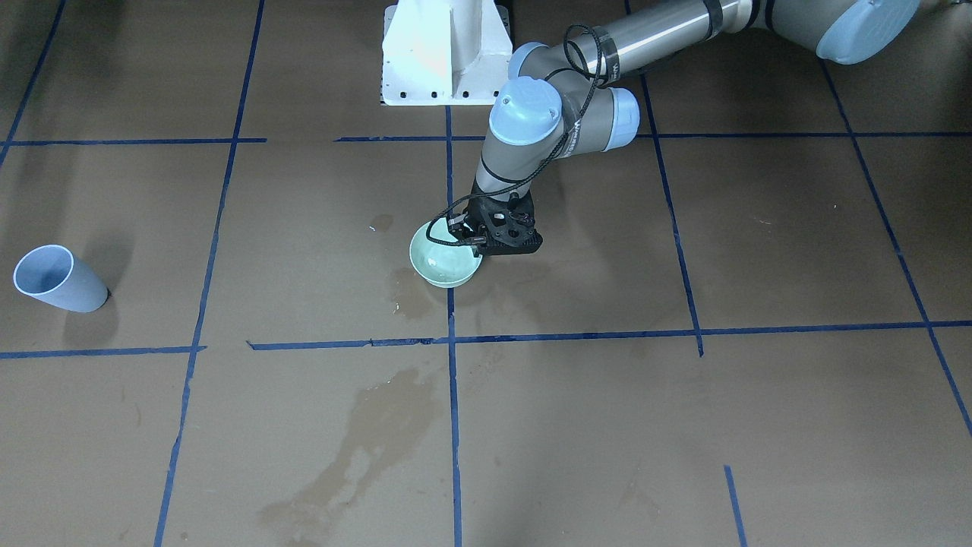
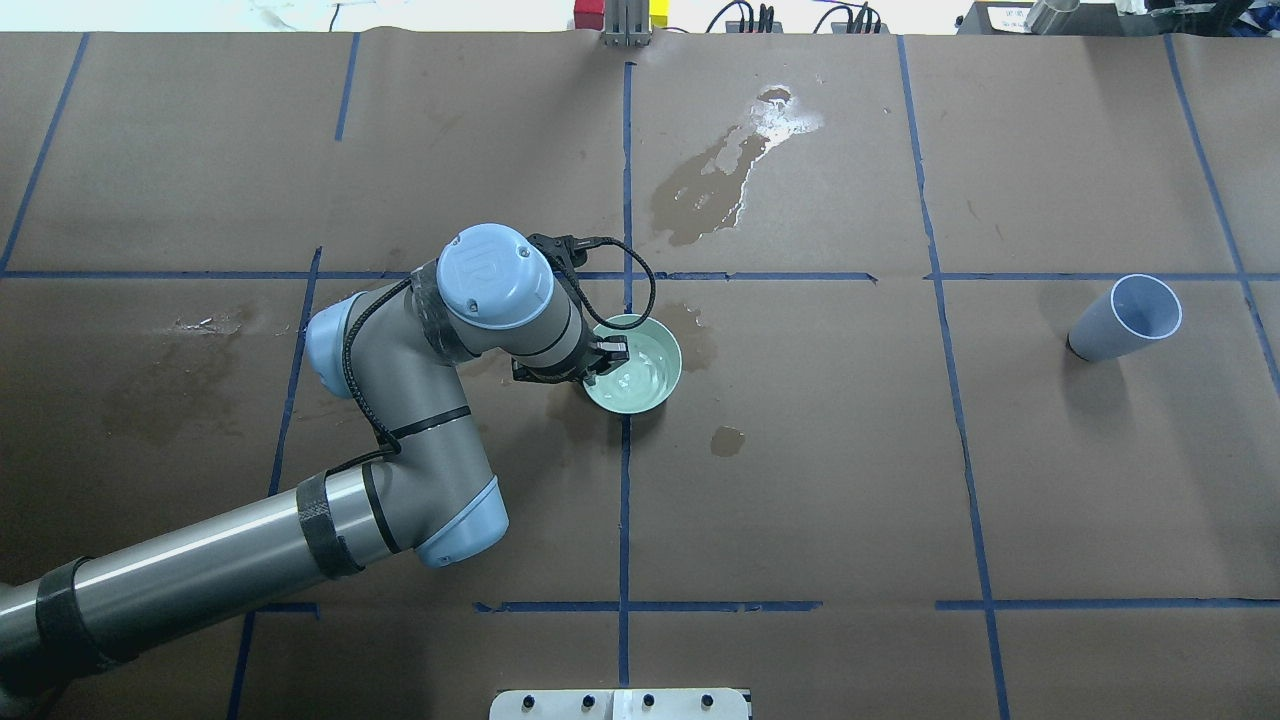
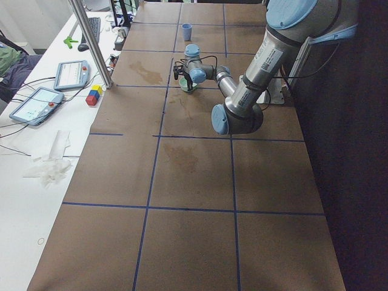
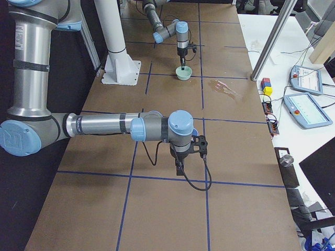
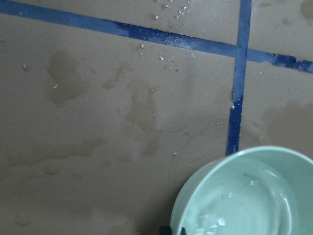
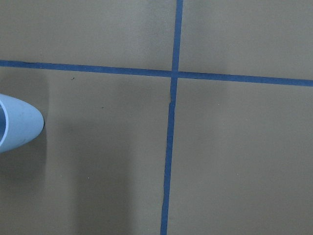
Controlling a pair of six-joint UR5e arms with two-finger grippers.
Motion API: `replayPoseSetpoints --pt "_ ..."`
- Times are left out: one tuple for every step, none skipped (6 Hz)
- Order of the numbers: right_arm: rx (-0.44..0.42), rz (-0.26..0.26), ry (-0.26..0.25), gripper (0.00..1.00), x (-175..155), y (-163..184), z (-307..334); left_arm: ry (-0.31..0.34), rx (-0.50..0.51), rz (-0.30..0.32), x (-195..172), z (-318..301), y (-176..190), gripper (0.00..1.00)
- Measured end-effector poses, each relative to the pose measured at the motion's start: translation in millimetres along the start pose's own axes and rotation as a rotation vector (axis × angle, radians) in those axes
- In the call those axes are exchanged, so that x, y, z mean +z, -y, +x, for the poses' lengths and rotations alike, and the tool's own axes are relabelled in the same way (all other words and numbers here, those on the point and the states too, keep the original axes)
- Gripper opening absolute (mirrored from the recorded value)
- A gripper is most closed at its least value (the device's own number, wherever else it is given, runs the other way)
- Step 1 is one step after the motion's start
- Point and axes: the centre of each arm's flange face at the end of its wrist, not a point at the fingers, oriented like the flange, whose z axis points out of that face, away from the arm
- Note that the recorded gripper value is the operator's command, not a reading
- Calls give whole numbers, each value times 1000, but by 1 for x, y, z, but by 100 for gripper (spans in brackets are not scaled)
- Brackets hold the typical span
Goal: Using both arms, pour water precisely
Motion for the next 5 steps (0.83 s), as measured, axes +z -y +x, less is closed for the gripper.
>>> replayPoseSetpoints --pt "2 -3 -1 100 1 0 1 -13 1 8 -13 -3 14 0" --pt "4 -5 -1 100 3 0 2 -25 8 0 -31 -16 39 0" --pt "4 -6 0 100 3 0 2 -33 24 -12 -52 -46 69 0" --pt "4 -6 1 100 3 0 2 -37 58 -21 -77 -95 95 0" --pt "1 -5 3 100 3 1 1 -36 103 -37 -103 -160 117 0"
